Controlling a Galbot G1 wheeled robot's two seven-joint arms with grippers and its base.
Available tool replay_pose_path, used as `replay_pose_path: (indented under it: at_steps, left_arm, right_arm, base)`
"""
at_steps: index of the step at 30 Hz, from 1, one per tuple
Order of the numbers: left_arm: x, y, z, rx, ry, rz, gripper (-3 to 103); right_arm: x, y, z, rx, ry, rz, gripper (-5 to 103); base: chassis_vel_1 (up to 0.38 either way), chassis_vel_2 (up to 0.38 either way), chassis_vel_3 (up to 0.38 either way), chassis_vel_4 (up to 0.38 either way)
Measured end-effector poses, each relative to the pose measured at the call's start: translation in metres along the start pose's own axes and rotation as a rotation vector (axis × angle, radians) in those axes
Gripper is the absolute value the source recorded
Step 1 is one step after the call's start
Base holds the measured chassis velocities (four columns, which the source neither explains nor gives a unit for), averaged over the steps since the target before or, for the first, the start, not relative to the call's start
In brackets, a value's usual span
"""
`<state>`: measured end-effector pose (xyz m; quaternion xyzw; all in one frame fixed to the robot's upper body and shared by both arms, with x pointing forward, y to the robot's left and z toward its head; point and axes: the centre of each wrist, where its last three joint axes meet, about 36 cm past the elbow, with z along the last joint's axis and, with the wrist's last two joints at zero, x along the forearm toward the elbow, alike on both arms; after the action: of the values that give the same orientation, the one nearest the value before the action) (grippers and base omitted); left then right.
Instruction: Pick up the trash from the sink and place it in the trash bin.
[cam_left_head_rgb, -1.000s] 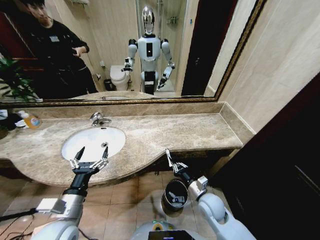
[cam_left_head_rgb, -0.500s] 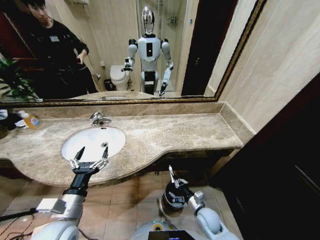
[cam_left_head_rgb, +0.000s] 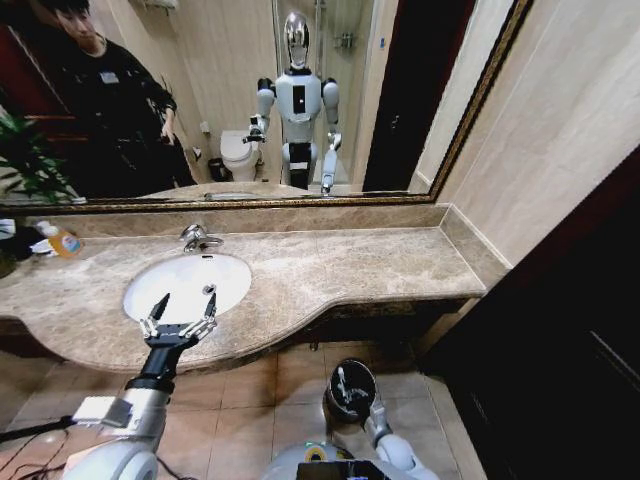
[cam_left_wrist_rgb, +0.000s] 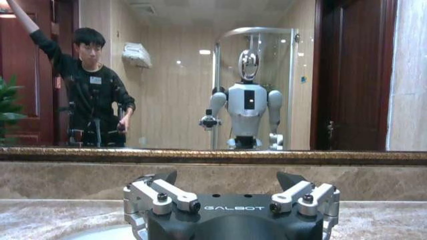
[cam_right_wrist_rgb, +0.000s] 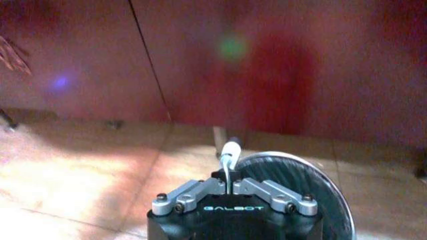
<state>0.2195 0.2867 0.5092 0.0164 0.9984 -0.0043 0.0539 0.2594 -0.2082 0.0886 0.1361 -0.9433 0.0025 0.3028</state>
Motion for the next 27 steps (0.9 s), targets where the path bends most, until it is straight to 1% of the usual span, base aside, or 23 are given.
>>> replay_pose_path:
  at_steps: [5, 14, 15, 18, 20, 22, 23, 26, 27]
  left_arm:
    - [0.0, 0.0, 0.0, 0.0, 0.0, 0.0, 100]
    - [0.0, 0.0, 0.0, 0.0, 0.0, 0.0, 100]
    - [0.0, 0.0, 0.0, 0.0, 0.0, 0.0, 100]
    - [0.0, 0.0, 0.0, 0.0, 0.0, 0.0, 100]
    - [0.0, 0.0, 0.0, 0.0, 0.0, 0.0, 100]
    - [0.0, 0.0, 0.0, 0.0, 0.0, 0.0, 100]
    - [0.0, 0.0, 0.0, 0.0, 0.0, 0.0, 100]
    - [0.0, 0.0, 0.0, 0.0, 0.0, 0.0, 100]
    - [0.0, 0.0, 0.0, 0.0, 0.0, 0.0, 100]
  right_arm:
    - [-0.011, -0.007, 0.006, 0.019, 0.004, 0.037, 1]
    - [-0.019, -0.012, -0.001, 0.025, -0.002, 0.067, 1]
    - [-0.018, -0.013, -0.001, 0.028, -0.001, 0.068, -2]
    - [-0.018, -0.015, -0.002, 0.036, 0.0, 0.068, 14]
    - [-0.018, -0.016, -0.002, 0.037, -0.001, 0.068, 14]
    - [-0.019, -0.016, -0.003, 0.038, -0.002, 0.069, 25]
    - [-0.019, -0.016, -0.003, 0.038, -0.002, 0.069, 25]
    - [-0.022, -0.017, -0.007, 0.039, -0.01, 0.078, 41]
    - [-0.022, -0.017, -0.007, 0.039, -0.01, 0.078, 41]
  base:
    - [0.0, 0.0, 0.0, 0.0]
    - [0.0, 0.0, 0.0, 0.0]
    - [0.0, 0.0, 0.0, 0.0]
    - [0.0, 0.0, 0.0, 0.0]
    - [0.0, 0.0, 0.0, 0.0]
    - [0.0, 0.0, 0.0, 0.0]
    - [0.0, 0.0, 0.0, 0.0]
    - [0.0, 0.0, 0.0, 0.0]
    - [0.0, 0.0, 0.0, 0.0]
